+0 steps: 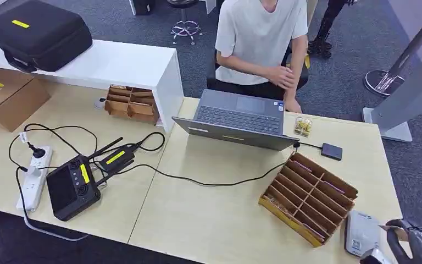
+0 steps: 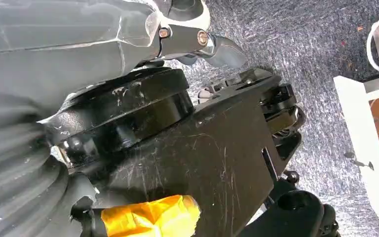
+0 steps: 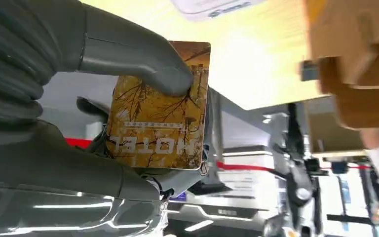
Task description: Pass the card to the sensor for recognition and then transmit it.
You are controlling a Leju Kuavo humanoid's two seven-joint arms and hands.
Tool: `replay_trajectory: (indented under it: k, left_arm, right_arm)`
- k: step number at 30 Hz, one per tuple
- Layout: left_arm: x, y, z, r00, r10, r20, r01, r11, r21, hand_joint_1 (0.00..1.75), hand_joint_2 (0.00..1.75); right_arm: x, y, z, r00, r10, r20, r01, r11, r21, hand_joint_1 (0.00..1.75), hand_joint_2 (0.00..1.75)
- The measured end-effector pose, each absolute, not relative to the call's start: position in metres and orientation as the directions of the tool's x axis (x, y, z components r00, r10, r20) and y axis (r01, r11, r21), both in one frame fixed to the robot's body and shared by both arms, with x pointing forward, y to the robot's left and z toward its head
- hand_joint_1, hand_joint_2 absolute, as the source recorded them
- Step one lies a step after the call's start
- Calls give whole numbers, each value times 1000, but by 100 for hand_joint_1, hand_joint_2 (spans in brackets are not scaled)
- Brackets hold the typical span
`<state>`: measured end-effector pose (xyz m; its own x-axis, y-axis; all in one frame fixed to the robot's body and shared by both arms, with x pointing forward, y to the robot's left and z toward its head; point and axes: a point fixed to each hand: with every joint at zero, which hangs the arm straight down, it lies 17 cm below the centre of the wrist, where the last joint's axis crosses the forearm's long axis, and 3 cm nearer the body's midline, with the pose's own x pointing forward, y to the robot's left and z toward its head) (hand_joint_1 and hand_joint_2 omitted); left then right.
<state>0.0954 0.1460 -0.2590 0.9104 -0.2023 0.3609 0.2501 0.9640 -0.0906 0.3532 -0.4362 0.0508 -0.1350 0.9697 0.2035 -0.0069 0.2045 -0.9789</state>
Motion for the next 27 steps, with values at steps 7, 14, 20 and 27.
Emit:
replay_trajectory:
  k: [7, 14, 20, 27]
  left_arm:
    - [95, 146, -259, 911, -204, 360, 251, 964, -90, 0, 175]
    - [95, 146, -259, 911, -204, 360, 251, 964, -90, 0, 175]
    - [95, 146, -259, 911, -204, 358, 251, 964, -90, 0, 175]
    - [95, 146, -259, 911, -204, 358, 251, 964, -90, 0, 175]
  right_arm:
    - [359, -459, 30, -65, 977, 205, -40, 203, -978, 175, 175]
    - [352, -462, 7, -30, 975, 220, -84, 217, -973, 175, 175]
    - [345, -460, -9, -13, 972, 234, -114, 231, -966, 175, 175]
    - [341, -459, -18, 2, 970, 245, -129, 243, -961, 175, 175]
